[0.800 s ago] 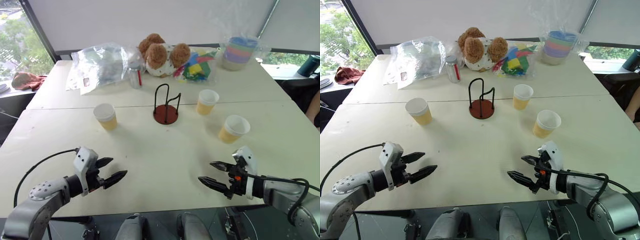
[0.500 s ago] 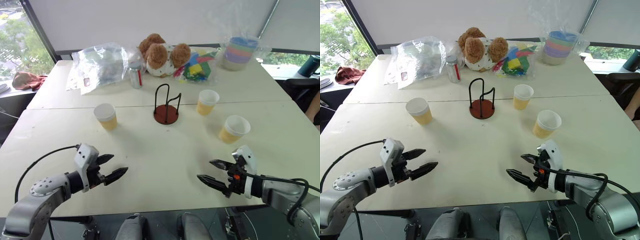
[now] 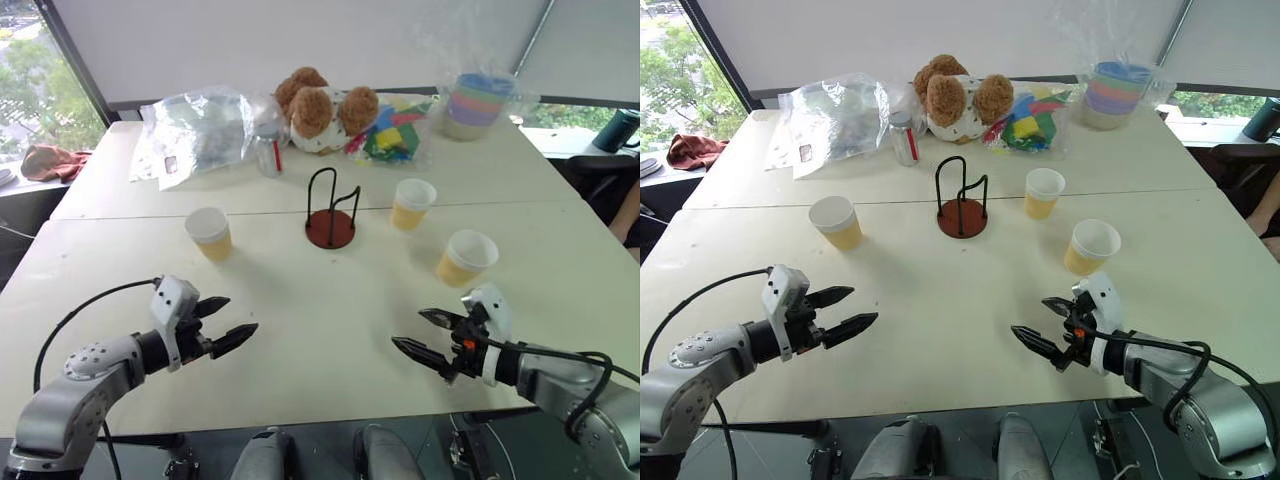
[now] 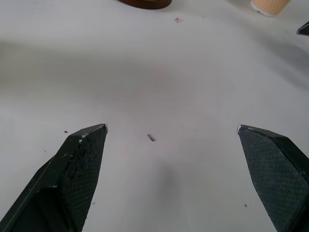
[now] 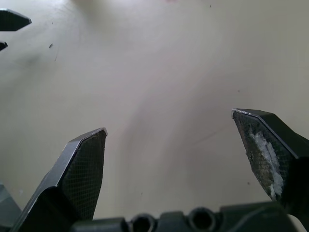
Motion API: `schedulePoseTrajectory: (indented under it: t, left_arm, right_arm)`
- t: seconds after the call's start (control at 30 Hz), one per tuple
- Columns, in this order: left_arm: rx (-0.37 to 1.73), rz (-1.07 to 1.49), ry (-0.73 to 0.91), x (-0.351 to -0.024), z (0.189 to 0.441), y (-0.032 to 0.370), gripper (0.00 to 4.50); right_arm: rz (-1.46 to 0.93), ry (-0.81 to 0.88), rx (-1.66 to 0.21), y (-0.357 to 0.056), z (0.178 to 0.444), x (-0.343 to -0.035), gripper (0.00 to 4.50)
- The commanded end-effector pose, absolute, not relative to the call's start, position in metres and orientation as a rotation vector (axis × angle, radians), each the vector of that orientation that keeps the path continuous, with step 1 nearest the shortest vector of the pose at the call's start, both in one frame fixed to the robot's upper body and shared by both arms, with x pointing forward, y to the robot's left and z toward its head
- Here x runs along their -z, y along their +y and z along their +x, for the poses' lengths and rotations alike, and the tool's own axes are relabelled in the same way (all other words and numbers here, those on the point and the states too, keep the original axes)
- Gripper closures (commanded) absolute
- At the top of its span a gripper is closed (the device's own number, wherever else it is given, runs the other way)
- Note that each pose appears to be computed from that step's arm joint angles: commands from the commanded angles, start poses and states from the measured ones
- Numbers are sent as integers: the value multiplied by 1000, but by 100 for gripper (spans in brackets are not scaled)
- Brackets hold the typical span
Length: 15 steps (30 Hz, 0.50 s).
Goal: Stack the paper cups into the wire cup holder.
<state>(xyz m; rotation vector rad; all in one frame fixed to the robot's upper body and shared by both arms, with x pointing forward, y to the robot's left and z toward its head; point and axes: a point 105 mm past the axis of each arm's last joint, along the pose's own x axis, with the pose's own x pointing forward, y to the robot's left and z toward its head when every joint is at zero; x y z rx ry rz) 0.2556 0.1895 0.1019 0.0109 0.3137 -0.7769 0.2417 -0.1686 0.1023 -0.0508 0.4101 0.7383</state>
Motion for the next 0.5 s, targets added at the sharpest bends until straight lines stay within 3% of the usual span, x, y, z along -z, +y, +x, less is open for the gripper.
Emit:
schedulePoseTrajectory:
  t: [0.03, 0.23, 0.33, 0.5]
  left_arm:
    - [812, 72, 273, -113, 263, 190, 5]
    - [976, 191, 196, -156, 280, 176, 5]
    - [1032, 211, 149, -184, 285, 169, 5]
    - [1044, 228, 121, -202, 286, 166, 5]
  right_arm:
    - [-36, 372, -733, -165, 242, -116, 0]
    - [78, 229, -762, -129, 275, -172, 0]
    - [48, 217, -752, -107, 303, -185, 0]
    - [40, 189, -710, -94, 334, -193, 0]
